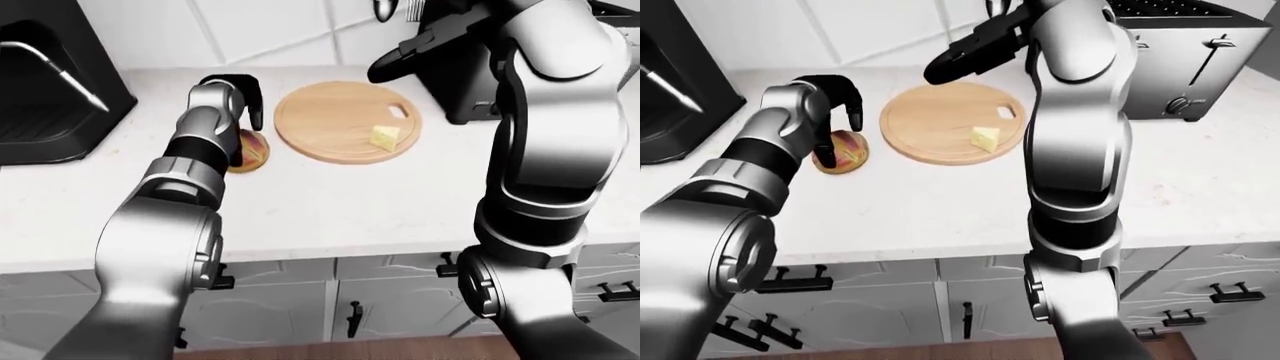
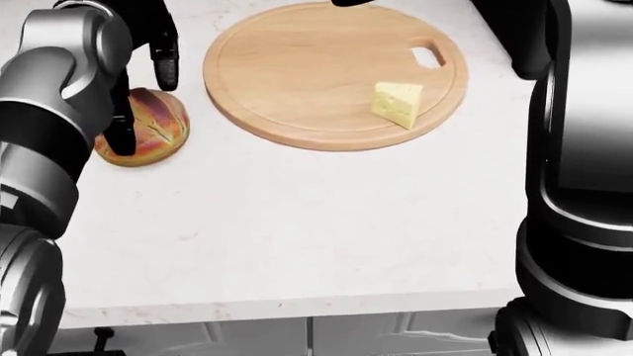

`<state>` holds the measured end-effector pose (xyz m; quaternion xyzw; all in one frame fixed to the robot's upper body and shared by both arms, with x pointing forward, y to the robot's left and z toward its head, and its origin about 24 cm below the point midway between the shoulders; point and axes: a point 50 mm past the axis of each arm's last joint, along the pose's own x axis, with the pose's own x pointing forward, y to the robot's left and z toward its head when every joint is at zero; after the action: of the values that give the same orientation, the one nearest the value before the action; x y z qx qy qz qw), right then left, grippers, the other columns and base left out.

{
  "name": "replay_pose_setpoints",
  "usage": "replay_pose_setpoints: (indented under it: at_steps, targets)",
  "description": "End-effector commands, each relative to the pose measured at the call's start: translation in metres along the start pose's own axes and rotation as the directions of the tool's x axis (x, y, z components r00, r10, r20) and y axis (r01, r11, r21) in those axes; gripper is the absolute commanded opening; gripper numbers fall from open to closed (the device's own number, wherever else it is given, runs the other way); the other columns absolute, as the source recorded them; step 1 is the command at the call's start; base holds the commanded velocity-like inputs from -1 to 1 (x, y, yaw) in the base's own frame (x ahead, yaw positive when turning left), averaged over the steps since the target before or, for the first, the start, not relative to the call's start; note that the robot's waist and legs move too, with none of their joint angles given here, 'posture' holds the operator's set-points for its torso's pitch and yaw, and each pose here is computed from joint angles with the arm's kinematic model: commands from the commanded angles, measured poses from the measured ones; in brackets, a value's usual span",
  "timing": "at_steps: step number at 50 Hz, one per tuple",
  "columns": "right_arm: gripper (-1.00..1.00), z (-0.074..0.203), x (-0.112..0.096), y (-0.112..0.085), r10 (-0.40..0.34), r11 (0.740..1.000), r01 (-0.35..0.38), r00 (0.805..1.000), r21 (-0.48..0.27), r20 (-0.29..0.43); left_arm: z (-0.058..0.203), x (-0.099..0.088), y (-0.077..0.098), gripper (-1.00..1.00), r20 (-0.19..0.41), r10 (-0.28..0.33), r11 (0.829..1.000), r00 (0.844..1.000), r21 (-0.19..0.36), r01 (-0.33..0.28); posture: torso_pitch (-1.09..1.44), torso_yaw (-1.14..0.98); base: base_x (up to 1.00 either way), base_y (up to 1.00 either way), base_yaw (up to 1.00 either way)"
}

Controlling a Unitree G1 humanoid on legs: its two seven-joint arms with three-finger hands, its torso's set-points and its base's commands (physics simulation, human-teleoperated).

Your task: Place the bread and cheese on the cutting board.

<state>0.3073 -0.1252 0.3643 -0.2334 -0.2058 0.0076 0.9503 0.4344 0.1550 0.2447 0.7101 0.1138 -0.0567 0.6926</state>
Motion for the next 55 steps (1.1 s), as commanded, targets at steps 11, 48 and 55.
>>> replay_pose_setpoints:
  at_steps: [11, 48, 55]
  targets:
    - [1.00, 0.011, -0.003, -0.006, -0.033, 0.999, 0.033, 0.998, -0.006, 0.062, 0.010, -0.017, 0.053, -1.00, 0.048, 0.170, 0.985, 0.984, -0.008, -0.170, 0.00, 0.00, 0.00, 0.00, 0.00]
    - [1.00, 0.029, -0.009, -0.018, -0.059, 0.998, 0.061, 0.994, -0.019, 0.094, 0.068, -0.055, 0.118, -1.00, 0.237, 0.445, 0.894, 0.864, -0.064, -0.443, 0.00, 0.00, 0.00, 0.00, 0.00]
    - [1.00, 0.029, -0.010, -0.017, -0.057, 0.998, 0.059, 0.994, -0.018, 0.096, 0.078, -0.060, 0.122, -1.00, 0.262, 0.480, 0.876, 0.837, -0.084, -0.475, 0.00, 0.00, 0.00, 0.00, 0.00]
